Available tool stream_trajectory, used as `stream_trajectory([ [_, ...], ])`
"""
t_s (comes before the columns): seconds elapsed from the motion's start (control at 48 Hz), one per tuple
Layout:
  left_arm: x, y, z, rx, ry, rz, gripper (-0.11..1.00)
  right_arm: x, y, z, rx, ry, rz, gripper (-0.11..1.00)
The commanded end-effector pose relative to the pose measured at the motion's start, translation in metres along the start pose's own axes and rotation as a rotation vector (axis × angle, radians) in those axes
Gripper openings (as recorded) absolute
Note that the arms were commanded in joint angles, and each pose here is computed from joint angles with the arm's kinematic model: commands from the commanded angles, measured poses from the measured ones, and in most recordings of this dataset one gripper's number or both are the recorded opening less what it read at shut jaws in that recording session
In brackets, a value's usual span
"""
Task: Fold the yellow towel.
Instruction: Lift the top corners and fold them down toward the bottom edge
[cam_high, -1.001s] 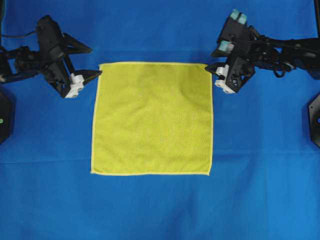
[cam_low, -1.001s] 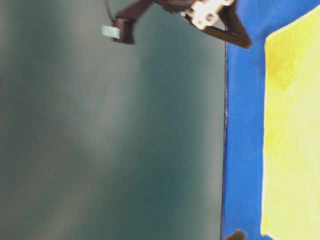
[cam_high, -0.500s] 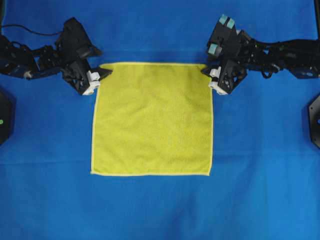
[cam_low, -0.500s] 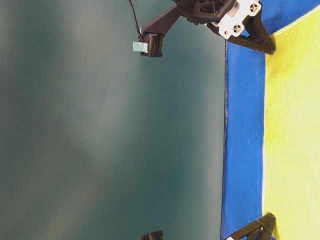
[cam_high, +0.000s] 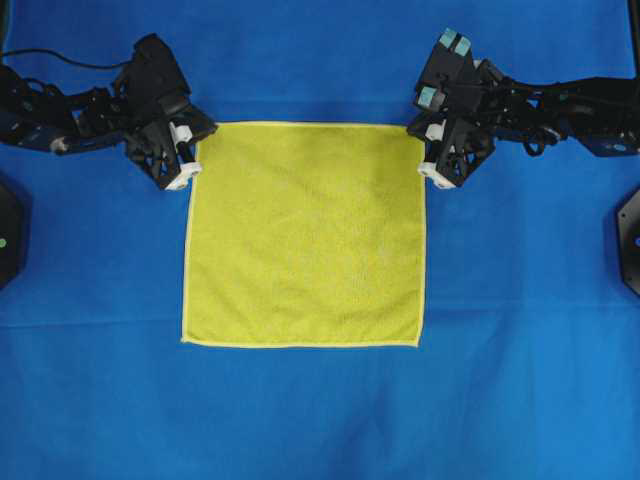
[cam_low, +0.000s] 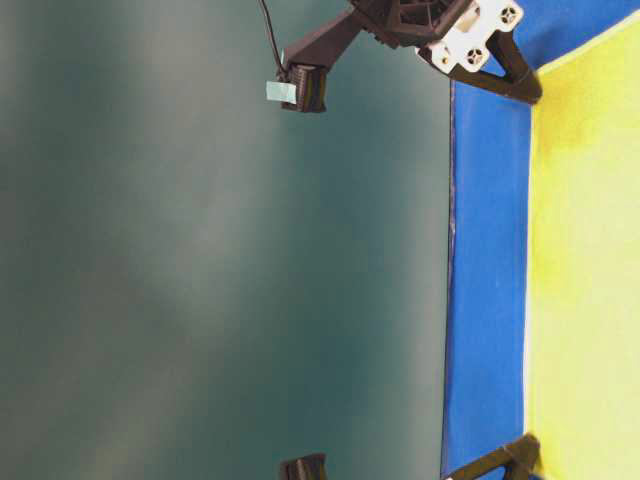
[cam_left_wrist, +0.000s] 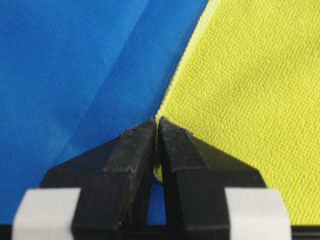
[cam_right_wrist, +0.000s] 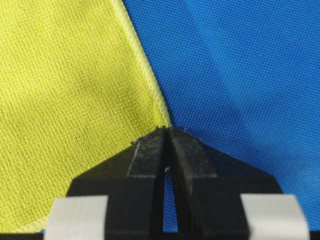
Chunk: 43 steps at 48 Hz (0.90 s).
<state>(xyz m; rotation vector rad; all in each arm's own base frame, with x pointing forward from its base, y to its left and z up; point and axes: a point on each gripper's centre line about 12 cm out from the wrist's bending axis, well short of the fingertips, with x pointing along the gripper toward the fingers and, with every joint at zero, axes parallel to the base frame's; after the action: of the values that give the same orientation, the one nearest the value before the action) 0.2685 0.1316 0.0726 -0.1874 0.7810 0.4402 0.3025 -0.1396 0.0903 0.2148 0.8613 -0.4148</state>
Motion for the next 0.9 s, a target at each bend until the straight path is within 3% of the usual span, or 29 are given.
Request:
stream_trajectory([
  [0.0,-0.008,0.001,0.007,-0.004,-0.005,0.002,0.03,-0.008,-0.001,0.008,0.004,-0.026,-0.001,0.02],
  [0.292,-0.046,-0.007,0.038,0.015,-0.092,-0.021,0.03,-0.033,-0.001,0.023,0.004,-0.068,-0.001,0.02],
  [0.646,-0.048,-0.014,0.032,0.027,-0.067,-0.04,0.03,-0.037,0.003,0.029,0.005,-0.087,0.006,0.02],
  [0.771,-0.05,-0.025,0.029,0.039,-0.045,-0.067,0.03,-0.044,0.016,0.03,-0.012,-0.079,0.034,0.02],
  [0.876,-0.054,-0.043,0.025,0.077,-0.015,-0.112,0.03,-0.053,0.032,0.03,-0.017,-0.065,0.067,0.02],
])
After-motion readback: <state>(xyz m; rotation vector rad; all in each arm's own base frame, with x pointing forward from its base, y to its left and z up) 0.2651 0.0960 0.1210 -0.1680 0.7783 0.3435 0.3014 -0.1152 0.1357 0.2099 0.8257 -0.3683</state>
